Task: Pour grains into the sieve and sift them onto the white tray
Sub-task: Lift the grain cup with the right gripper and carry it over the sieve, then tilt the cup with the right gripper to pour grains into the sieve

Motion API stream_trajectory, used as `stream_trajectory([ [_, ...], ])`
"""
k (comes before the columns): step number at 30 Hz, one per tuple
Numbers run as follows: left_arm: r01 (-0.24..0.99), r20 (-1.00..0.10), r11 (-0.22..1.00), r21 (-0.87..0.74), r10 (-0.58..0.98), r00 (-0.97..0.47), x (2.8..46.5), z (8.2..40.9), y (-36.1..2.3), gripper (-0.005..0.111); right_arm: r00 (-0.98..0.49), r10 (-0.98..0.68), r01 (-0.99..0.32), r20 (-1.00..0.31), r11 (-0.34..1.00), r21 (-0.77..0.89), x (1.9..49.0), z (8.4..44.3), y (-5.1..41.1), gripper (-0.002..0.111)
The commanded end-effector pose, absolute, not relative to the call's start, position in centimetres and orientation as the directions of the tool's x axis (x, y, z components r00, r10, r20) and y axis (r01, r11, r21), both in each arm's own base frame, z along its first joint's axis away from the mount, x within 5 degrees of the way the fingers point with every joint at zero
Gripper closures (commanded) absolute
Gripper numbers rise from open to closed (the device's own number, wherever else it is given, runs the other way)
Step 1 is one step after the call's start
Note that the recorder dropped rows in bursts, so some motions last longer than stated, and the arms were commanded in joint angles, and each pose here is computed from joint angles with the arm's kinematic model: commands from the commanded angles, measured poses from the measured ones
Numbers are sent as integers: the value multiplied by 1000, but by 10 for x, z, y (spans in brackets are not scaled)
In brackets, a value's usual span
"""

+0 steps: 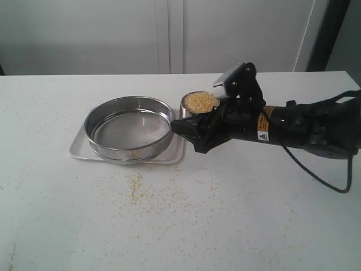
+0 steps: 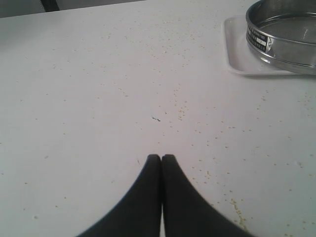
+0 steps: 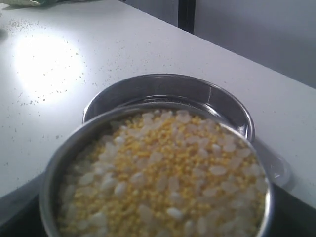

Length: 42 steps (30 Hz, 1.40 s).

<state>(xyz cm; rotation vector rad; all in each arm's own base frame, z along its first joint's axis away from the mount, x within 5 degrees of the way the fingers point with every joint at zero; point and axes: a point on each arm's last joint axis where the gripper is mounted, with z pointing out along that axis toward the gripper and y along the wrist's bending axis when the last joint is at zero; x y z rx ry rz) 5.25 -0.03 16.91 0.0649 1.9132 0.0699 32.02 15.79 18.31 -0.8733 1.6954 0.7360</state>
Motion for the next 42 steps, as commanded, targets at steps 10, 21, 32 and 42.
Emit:
stream_trajectory([
  [10, 8, -940, 997, 71, 70, -333, 52, 168, 0, 107, -142, -242, -829, -960, 559, -18, 340, 219, 204, 108],
  [21, 8, -940, 997, 71, 70, -333, 52, 168, 0, 107, -147, -294, -781, -944, 621, -71, 364, 226, 221, 108],
  [32, 8, -940, 997, 71, 70, -333, 52, 168, 0, 107, -135, -393, -752, -909, 638, -164, 386, 217, 243, 108],
  [42, 8, -940, 997, 71, 70, -333, 52, 168, 0, 107, -85, -455, -770, -887, 594, -231, 400, 203, 260, 108],
])
